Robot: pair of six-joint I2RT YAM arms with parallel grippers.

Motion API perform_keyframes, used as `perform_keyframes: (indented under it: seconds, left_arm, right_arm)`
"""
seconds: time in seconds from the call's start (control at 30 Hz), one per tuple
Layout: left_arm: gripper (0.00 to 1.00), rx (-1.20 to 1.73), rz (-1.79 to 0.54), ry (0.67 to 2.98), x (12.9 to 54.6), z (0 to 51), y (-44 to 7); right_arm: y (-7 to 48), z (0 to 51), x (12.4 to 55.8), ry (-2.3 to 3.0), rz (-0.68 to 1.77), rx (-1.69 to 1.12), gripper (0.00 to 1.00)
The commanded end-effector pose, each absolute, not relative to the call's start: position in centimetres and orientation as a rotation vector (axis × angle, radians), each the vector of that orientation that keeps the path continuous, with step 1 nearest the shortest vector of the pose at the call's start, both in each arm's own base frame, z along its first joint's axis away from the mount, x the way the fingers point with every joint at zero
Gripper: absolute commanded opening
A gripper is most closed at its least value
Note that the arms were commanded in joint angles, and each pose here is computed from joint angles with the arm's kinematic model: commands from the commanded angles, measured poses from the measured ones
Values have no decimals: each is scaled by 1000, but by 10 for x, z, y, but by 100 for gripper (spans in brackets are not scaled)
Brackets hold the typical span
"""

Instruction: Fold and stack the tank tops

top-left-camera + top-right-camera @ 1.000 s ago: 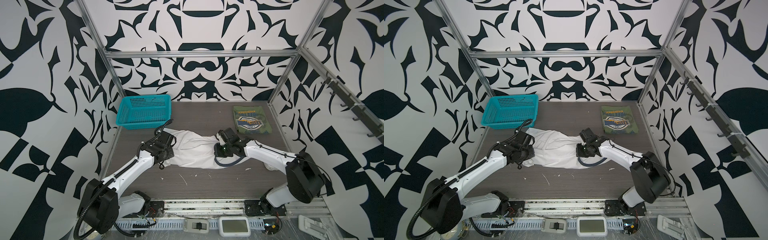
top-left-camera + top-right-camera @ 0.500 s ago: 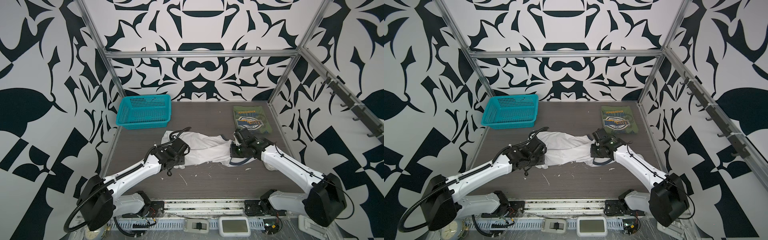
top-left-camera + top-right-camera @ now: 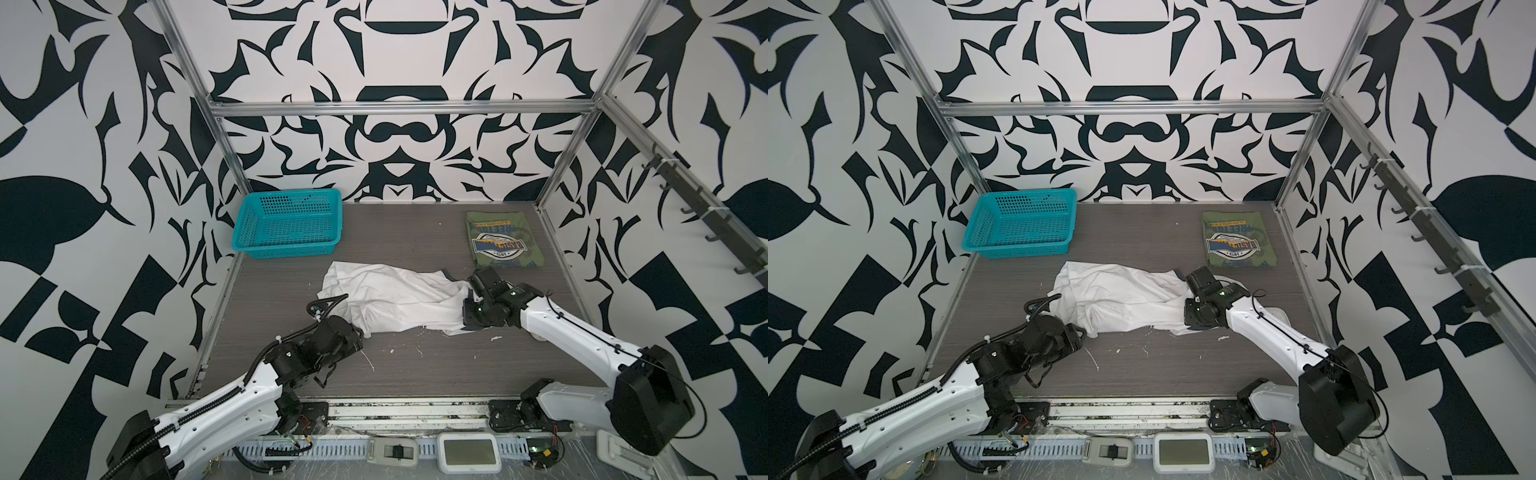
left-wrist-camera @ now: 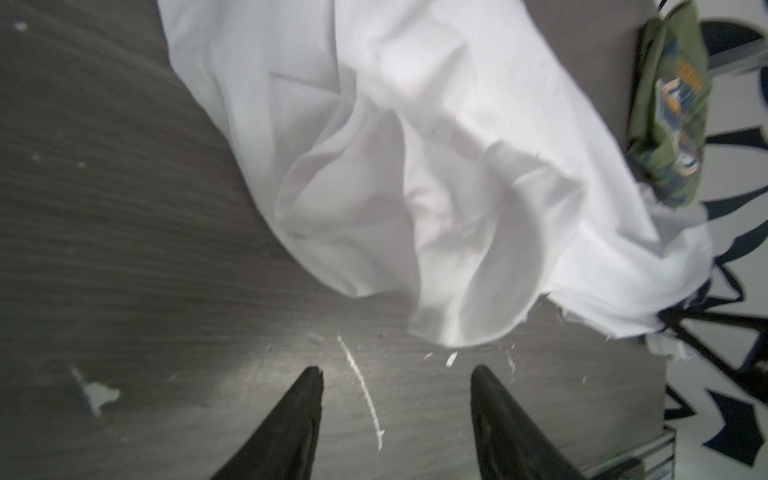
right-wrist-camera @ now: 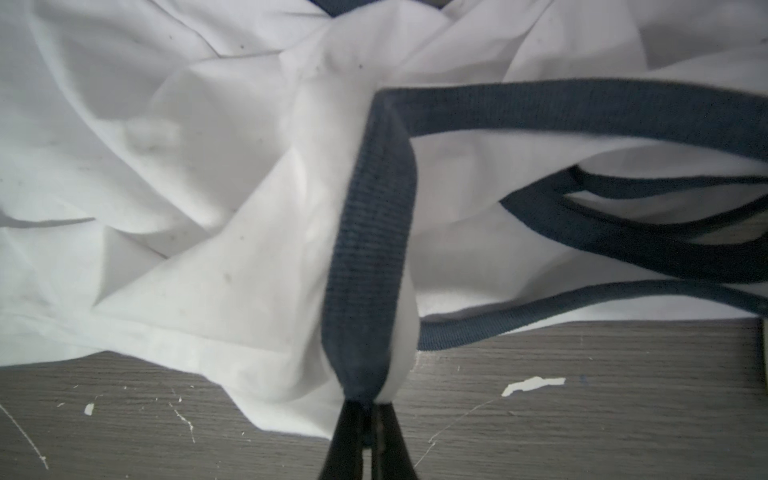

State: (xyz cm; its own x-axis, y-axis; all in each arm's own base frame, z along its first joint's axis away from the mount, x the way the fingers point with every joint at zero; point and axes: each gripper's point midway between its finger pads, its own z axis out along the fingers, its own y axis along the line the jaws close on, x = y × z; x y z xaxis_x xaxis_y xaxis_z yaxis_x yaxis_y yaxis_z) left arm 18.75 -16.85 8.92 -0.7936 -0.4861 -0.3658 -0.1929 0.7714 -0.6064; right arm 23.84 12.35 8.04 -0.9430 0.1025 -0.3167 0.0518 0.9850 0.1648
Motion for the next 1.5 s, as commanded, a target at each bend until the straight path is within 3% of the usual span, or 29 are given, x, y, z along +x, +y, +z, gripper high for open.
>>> perform_keyframes:
  seconds: [0.0, 0.47, 0.7, 0.87, 1.03, 1.17, 1.27, 1.47]
  left_arm:
    - [54, -599, -919, 2360, 212, 105, -177]
    - [39, -675, -1005, 2399, 232, 94, -190]
    - [18, -638, -1027, 2410, 242, 95, -203]
    - [0, -538, -785, 2390, 255, 127, -181]
    - [0, -450, -459, 2191, 271, 225, -116]
    - [0, -454, -374, 1944, 261, 297, -73]
    - [0, -495, -273, 1958, 256, 287, -55]
    - [0, -636, -79, 2118, 249, 217, -28]
  right_arm:
    - [109, 85, 238, 2779, 132, 146, 0]
    - [110, 83, 240, 2771, 162, 165, 0]
    - [113, 86, 241, 2770, 186, 156, 0]
    - [120, 100, 244, 2768, 240, 113, 0]
    - [130, 148, 257, 2684, 350, 54, 0]
    - [138, 188, 269, 2588, 419, 32, 0]
    - [151, 192, 274, 2572, 503, 25, 0]
    - [152, 163, 280, 2628, 516, 62, 0]
